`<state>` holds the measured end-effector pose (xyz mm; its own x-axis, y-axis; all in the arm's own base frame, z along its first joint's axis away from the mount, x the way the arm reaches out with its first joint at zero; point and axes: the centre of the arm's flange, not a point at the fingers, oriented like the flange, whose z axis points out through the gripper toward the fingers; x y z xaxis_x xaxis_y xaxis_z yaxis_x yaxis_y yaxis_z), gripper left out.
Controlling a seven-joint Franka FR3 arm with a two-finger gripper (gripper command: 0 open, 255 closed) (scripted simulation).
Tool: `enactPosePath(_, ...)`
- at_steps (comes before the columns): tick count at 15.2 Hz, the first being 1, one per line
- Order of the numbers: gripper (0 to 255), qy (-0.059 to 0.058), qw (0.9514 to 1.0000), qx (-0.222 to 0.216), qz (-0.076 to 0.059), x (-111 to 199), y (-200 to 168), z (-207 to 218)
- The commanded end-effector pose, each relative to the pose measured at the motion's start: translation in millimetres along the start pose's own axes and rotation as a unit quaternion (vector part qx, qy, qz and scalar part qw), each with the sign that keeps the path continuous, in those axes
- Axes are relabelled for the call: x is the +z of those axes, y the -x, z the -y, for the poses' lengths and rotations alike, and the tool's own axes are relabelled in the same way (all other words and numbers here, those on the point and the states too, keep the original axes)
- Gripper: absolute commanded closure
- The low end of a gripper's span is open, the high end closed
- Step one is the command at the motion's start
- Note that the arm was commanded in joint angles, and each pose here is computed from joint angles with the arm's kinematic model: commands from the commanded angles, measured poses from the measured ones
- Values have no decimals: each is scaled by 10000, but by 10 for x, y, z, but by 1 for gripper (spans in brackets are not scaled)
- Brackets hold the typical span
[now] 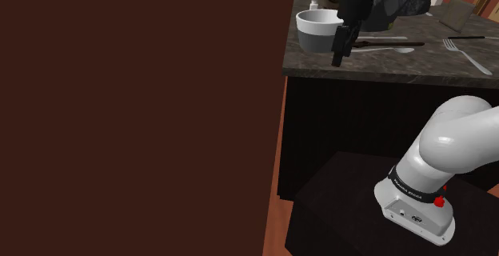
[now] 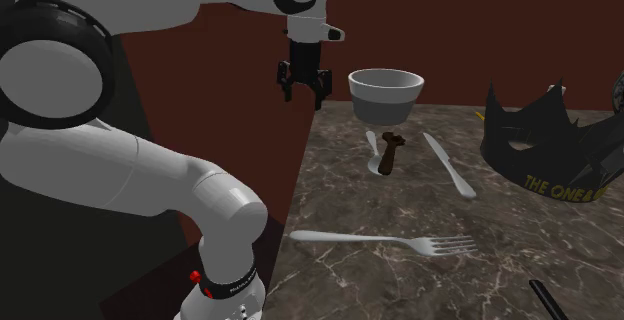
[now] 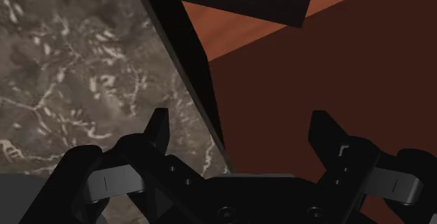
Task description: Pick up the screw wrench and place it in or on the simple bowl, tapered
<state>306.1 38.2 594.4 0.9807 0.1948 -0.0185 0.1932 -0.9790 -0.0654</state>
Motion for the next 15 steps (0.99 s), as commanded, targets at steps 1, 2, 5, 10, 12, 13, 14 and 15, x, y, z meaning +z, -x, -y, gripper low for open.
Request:
enactPosePath(1,0,0,10000,0,0,0,0,0)
enactPosePath(2,0,1,10000,-40,29,-12,37,-123)
enactPosePath(5,0,5,9998,-158,116,-50,143,-492)
enactPosePath(10,0,12,9990,-356,262,-118,298,-1112)
enactPosePath(12,0,15,9985,-435,320,-146,353,-1362)
enactPosePath(13,0,16,9983,-475,349,-161,379,-1487)
enactPosePath(14,0,18,9980,-514,378,-175,403,-1613)
enactPosePath(15,0,19,9976,-554,407,-190,427,-1739)
